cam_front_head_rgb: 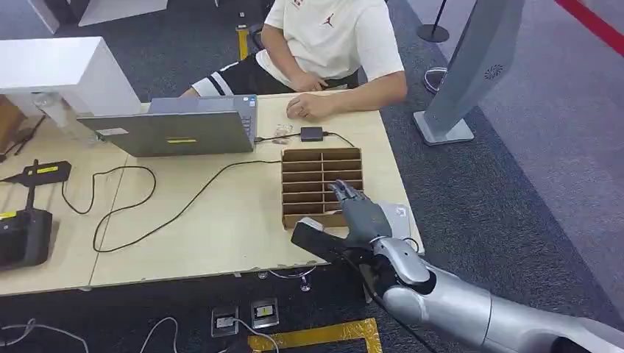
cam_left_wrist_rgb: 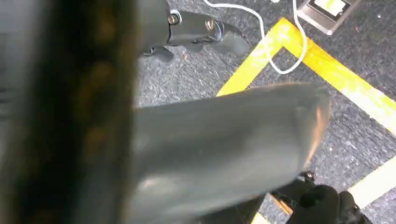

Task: Pass the card to the sensor for recognition and then transmit it.

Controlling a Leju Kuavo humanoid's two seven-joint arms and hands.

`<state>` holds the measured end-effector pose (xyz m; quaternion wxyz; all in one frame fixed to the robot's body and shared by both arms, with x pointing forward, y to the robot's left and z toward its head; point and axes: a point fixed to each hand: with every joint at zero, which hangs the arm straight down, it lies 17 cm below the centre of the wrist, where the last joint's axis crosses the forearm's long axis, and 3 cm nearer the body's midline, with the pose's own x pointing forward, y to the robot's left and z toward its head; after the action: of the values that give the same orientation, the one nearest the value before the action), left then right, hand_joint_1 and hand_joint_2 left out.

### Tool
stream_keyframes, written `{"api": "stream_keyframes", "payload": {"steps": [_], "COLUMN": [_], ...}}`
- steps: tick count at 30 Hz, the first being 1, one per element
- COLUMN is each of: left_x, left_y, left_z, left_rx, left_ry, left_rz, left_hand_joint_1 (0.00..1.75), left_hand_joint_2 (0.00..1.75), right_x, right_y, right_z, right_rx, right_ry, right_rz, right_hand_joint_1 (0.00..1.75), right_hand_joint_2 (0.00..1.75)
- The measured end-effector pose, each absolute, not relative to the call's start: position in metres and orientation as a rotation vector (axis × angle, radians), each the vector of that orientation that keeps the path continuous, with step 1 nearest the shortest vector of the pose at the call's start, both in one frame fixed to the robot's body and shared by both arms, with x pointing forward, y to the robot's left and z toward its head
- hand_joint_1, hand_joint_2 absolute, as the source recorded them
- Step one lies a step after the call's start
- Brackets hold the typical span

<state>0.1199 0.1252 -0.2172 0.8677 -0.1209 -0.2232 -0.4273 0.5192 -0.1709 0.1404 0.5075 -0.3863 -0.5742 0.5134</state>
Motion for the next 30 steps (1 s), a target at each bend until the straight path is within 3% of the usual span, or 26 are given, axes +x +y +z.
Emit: {"api": "stream_keyframes", "payload": {"steps": [30], "left_x": [0.124], "left_y": [0.12], "left_z": [-0.214], "left_rx": [-0.272], "left_ry": [-0.461], "left_rz": [-0.875], "left_hand_joint_1": [0.0], "left_hand_joint_2": [0.0], "right_x": [0.547], "right_y": [-0.189], "right_z": [0.123], "right_rx": [-1.182], "right_ry": [-1.296], "right_rz": [1.365], "right_hand_joint_1": [0.0], "right_hand_joint_2": [1.75]}}
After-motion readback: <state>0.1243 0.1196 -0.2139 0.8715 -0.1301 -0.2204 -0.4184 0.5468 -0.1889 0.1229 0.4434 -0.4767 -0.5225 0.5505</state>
